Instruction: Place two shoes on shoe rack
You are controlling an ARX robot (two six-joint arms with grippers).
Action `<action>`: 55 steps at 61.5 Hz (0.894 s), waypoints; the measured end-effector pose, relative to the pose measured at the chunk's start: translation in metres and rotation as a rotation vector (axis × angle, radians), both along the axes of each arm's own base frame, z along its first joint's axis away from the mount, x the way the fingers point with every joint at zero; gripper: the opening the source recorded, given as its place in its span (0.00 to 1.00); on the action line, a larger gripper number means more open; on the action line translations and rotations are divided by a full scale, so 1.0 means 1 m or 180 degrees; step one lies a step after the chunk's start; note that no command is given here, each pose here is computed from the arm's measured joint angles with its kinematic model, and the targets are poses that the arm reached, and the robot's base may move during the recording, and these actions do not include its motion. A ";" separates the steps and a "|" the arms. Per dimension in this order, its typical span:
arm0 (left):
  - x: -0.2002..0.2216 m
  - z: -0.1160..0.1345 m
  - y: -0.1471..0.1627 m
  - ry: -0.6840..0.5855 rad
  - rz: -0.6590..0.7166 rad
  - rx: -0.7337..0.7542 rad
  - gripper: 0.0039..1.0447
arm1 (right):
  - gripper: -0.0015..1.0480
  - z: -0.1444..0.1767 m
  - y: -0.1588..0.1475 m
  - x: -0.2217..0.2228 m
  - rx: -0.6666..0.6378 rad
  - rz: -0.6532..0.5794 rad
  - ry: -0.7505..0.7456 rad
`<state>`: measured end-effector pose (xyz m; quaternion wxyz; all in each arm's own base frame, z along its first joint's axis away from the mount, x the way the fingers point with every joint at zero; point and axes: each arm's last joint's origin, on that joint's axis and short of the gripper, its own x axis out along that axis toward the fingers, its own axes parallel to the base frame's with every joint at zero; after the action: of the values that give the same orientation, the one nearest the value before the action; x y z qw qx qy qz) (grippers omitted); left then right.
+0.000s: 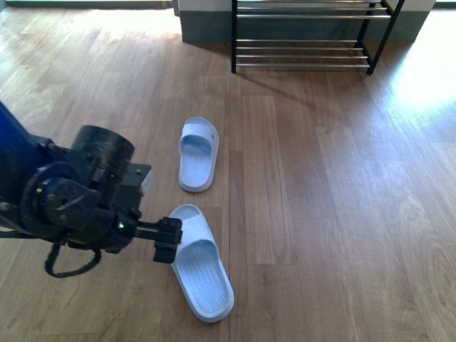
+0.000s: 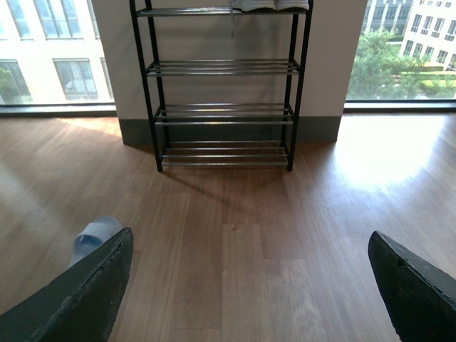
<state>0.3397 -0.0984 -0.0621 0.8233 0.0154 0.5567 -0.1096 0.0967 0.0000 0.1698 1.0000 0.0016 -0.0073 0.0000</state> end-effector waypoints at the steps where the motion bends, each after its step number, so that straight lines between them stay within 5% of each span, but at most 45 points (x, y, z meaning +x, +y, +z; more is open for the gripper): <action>1: 0.002 -0.006 -0.001 0.0046 -0.0008 0.0012 0.91 | 0.91 0.000 0.000 0.000 0.0000 0.0000 0.0000; 30: 0.026 -0.089 -0.032 0.0308 -0.0281 0.0111 0.91 | 0.91 0.000 0.000 0.000 0.0000 0.0000 0.0000; 46: 0.040 -0.107 -0.029 0.0042 -0.0229 0.0432 0.91 | 0.91 0.000 0.000 0.000 0.0000 0.0000 0.0000; 55: 0.042 -0.116 -0.027 -0.0065 -0.0318 0.0601 0.71 | 0.91 0.000 0.000 0.000 -0.0001 -0.0001 0.0000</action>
<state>0.3812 -0.1257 -0.1776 0.8173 0.1218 0.5547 -0.0974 0.0967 0.0000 0.1698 1.0000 0.0014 -0.0073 -0.0002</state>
